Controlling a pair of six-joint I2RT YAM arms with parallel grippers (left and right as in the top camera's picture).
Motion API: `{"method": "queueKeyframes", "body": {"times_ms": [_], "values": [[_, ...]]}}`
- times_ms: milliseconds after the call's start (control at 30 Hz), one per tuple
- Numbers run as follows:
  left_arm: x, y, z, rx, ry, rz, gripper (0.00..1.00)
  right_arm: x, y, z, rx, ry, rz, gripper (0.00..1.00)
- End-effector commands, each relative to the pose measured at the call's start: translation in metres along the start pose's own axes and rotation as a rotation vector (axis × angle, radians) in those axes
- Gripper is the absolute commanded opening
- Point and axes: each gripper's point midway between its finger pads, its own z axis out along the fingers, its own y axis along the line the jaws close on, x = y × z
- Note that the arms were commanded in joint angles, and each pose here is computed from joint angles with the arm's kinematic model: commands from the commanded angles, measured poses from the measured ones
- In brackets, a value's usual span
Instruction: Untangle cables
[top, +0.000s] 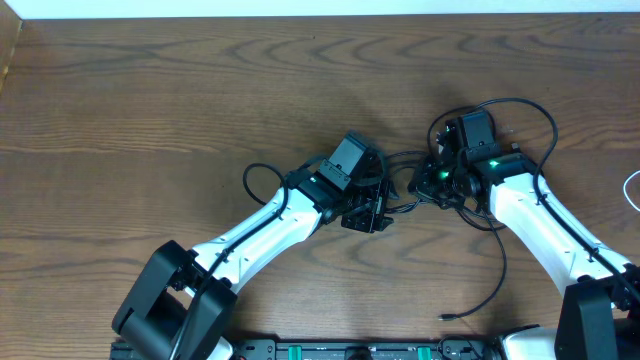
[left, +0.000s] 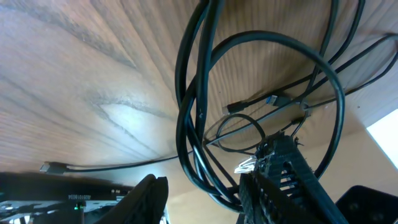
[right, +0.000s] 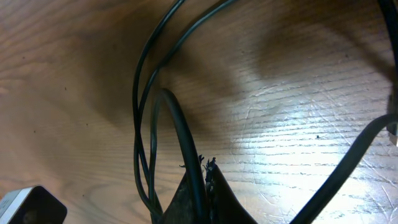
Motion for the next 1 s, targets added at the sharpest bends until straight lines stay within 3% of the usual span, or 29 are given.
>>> {"method": "queueKeyframes", "body": {"times_ms": [0,233,467,567,967], "values": [[-0.006,-0.001,0.003,0.007,-0.032,-0.065,0.45,-0.002,-0.004,0.001,0.018,-0.006,0.017,0.01],[-0.009,-0.002,0.021,0.000,-0.016,-0.058,0.43,-0.002,-0.004,0.001,0.018,-0.005,0.016,0.02],[0.002,-0.010,0.022,0.023,0.042,-0.033,0.15,-0.001,-0.005,0.001,0.022,0.000,0.019,0.01],[0.004,-0.009,0.021,0.016,0.053,-0.031,0.10,0.000,-0.006,0.001,0.025,0.002,0.021,0.01],[-0.031,-0.041,-0.011,0.074,0.129,0.060,0.08,-0.003,-0.046,-0.005,0.237,-0.053,0.042,0.01]]}}
